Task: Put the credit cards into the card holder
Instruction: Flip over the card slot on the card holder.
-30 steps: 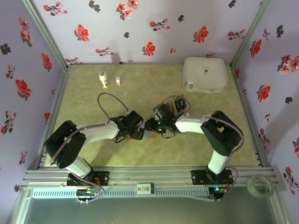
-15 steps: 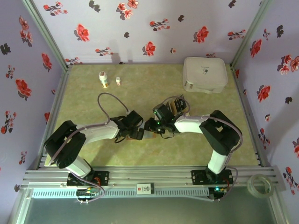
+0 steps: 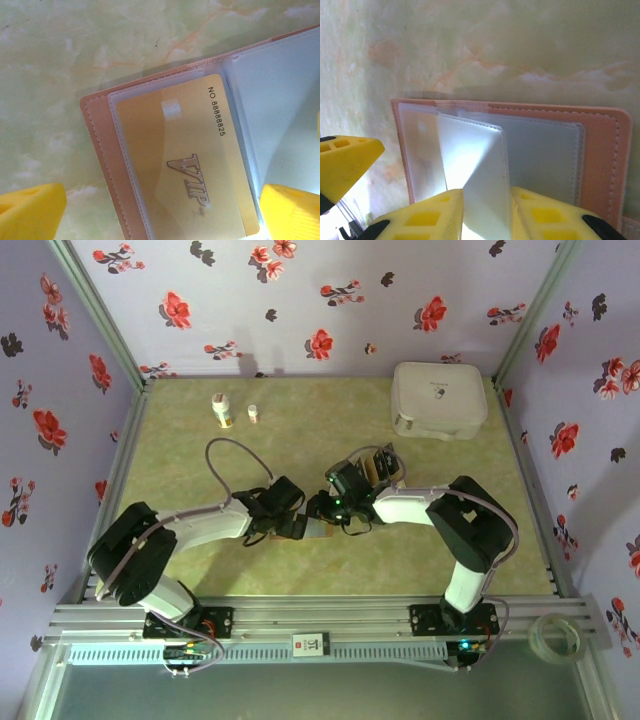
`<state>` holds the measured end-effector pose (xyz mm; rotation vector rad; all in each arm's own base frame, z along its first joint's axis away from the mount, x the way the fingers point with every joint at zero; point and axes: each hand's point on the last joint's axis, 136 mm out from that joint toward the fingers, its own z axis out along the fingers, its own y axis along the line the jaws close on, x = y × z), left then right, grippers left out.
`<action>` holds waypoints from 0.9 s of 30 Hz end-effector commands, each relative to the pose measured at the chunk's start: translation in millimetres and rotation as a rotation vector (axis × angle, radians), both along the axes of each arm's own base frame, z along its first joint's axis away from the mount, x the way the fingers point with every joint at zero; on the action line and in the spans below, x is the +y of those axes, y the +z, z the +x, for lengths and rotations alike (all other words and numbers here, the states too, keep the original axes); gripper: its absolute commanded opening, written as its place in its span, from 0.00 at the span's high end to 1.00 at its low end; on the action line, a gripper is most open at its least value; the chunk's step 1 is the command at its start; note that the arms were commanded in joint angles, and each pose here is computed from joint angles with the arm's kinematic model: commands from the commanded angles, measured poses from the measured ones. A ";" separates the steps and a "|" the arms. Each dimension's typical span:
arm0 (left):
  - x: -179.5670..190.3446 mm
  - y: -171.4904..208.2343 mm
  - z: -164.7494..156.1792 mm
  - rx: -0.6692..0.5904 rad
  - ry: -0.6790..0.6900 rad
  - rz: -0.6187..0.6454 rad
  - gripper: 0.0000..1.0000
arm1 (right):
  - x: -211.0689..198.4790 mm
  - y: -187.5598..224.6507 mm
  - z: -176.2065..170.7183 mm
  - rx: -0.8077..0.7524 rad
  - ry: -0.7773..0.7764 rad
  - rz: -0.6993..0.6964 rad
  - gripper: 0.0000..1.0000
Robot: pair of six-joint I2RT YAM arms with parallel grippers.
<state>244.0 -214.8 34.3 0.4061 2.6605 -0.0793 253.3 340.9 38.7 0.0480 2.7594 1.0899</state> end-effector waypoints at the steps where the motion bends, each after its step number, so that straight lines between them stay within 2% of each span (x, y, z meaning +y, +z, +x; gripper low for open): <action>1: -3.2 18.9 8.4 -0.060 0.021 -0.031 0.00 | 18.3 13.0 -4.1 0.008 0.032 0.062 0.71; 8: 8.9 47.5 10.7 -0.117 0.054 -0.073 0.00 | 29.5 29.7 -3.1 -0.005 0.037 0.097 0.70; 11: 24.5 62.7 12.7 -0.150 0.096 -0.095 0.00 | 39.5 41.7 -2.7 -0.024 0.059 0.098 0.67; 15: 52.9 74.4 14.9 -0.170 0.179 -0.113 0.00 | 59.2 47.4 -0.9 -0.034 0.087 0.106 0.56; 21: 82.9 81.7 15.0 -0.186 0.258 -0.124 0.00 | 90.0 30.2 4.9 -0.015 0.111 0.107 0.54; 27: 91.7 79.1 13.0 -0.174 0.279 -0.131 0.00 | 102.1 16.8 11.0 -0.008 0.107 0.117 0.54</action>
